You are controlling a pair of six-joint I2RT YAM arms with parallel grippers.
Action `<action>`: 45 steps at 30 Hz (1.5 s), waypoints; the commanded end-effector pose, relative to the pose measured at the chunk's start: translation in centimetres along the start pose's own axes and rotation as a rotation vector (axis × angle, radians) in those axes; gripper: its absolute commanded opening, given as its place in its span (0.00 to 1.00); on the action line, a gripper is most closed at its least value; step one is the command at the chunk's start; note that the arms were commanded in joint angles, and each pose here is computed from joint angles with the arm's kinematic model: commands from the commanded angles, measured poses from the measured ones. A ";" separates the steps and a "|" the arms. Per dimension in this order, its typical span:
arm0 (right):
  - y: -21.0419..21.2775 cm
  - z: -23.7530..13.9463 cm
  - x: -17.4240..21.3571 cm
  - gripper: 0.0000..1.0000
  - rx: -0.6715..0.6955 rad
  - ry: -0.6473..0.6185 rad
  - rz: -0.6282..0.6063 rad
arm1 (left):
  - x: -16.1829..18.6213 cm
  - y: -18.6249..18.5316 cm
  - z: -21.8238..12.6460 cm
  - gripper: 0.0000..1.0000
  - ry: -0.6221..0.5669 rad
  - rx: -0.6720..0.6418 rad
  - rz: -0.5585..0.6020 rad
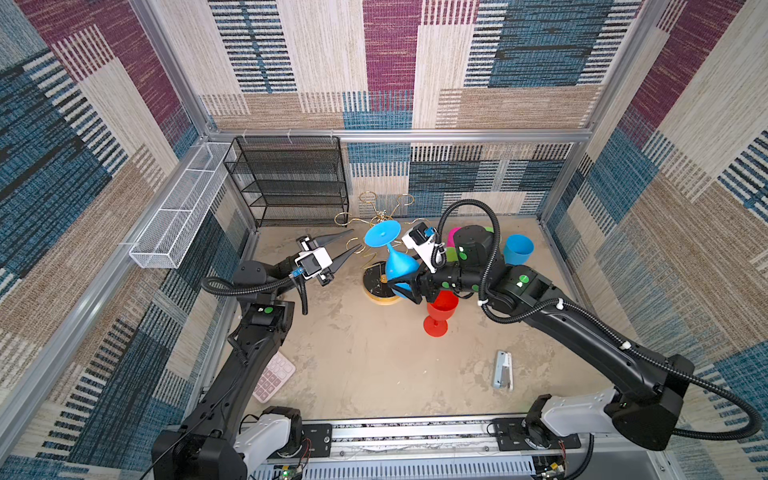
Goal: Take the wine glass off the wine glass rack
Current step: 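Open and withdraw the left gripper while the right gripper holds the glass, then carry the blue glass down and set it upright beside the red glass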
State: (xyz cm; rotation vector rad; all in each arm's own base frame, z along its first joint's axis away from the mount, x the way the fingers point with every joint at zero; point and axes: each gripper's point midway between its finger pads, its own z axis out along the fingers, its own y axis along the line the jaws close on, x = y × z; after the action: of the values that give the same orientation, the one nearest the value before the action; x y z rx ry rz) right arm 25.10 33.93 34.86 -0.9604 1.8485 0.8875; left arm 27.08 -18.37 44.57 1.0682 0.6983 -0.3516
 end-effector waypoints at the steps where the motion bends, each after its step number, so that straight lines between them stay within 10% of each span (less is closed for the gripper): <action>1: 0.8 0.5 -0.9 0.33 -0.029 -0.037 -0.006 | -0.4 -0.3 0.1 0.35 -0.015 0.020 0.054; 15: 2.1 2.0 0.2 0.31 -0.075 -0.005 0.006 | -0.3 -2.0 0.0 0.34 -0.007 0.088 0.075; 24: 2.2 2.4 0.0 0.34 -0.088 -0.001 0.020 | -0.8 -2.2 -0.2 0.13 -0.001 0.087 0.111; 32: 2.6 0.7 -2.2 0.75 -0.080 -0.085 0.030 | -0.7 -0.2 -0.6 0.00 0.035 -0.060 0.108; 38: 2.9 -4.2 -6.7 0.98 -0.028 -0.299 0.033 | 0.5 2.4 -1.6 0.00 0.109 -0.247 -0.142; 45: 1.8 -11.7 -9.6 0.92 0.042 -0.534 0.053 | 3.3 3.6 -5.9 0.00 0.101 -0.588 -0.549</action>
State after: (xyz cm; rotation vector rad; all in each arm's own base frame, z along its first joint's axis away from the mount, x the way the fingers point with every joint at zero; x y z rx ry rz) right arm 22.62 28.62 46.28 -0.6594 1.4994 0.9938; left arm 28.90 -13.88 42.54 0.6013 1.0513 -0.4094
